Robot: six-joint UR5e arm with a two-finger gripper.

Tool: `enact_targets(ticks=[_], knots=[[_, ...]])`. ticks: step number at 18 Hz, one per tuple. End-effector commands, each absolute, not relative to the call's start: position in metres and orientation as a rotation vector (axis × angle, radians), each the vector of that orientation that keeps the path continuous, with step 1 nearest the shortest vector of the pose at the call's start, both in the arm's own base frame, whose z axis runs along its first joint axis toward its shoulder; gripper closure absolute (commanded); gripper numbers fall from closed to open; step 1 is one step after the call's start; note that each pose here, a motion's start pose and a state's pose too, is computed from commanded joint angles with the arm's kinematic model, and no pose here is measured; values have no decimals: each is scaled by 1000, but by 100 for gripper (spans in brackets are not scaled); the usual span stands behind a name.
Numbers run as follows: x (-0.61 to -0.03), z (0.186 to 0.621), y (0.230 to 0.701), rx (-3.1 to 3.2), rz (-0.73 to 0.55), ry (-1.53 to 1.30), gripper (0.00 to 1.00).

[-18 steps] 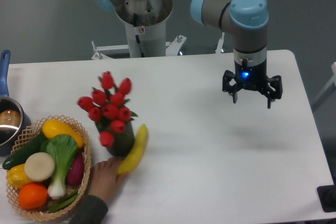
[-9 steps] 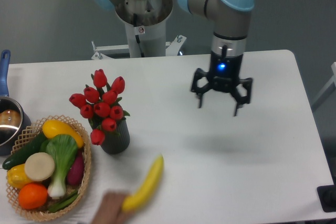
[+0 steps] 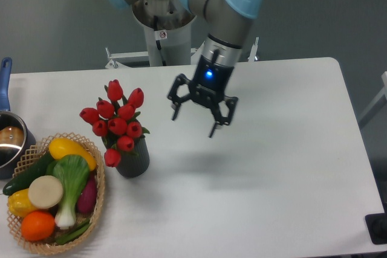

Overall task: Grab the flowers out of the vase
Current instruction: 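Move the open gripper toward the red tulip stems above the black vase, then close the gripper around the tulip stems just above the vase rim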

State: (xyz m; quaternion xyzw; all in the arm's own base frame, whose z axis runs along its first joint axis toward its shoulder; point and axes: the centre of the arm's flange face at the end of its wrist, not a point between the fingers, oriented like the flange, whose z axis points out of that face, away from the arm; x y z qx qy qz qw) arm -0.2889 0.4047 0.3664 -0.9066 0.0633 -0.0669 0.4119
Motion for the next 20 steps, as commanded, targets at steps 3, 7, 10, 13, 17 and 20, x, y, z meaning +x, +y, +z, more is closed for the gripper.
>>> enact_targets(ticks=[3, 7, 10, 13, 17, 20], knots=[[-269, 364, 403, -2217, -219, 199, 0], [-253, 352, 421, -2218, -266, 269, 0], [-246, 337, 436, -2225, -314, 303, 0], [-239, 331, 450, -2172, -386, 321, 0], [-237, 329, 450, -2168, -394, 323, 31], [-235, 327, 447, -2179, -385, 328, 88]])
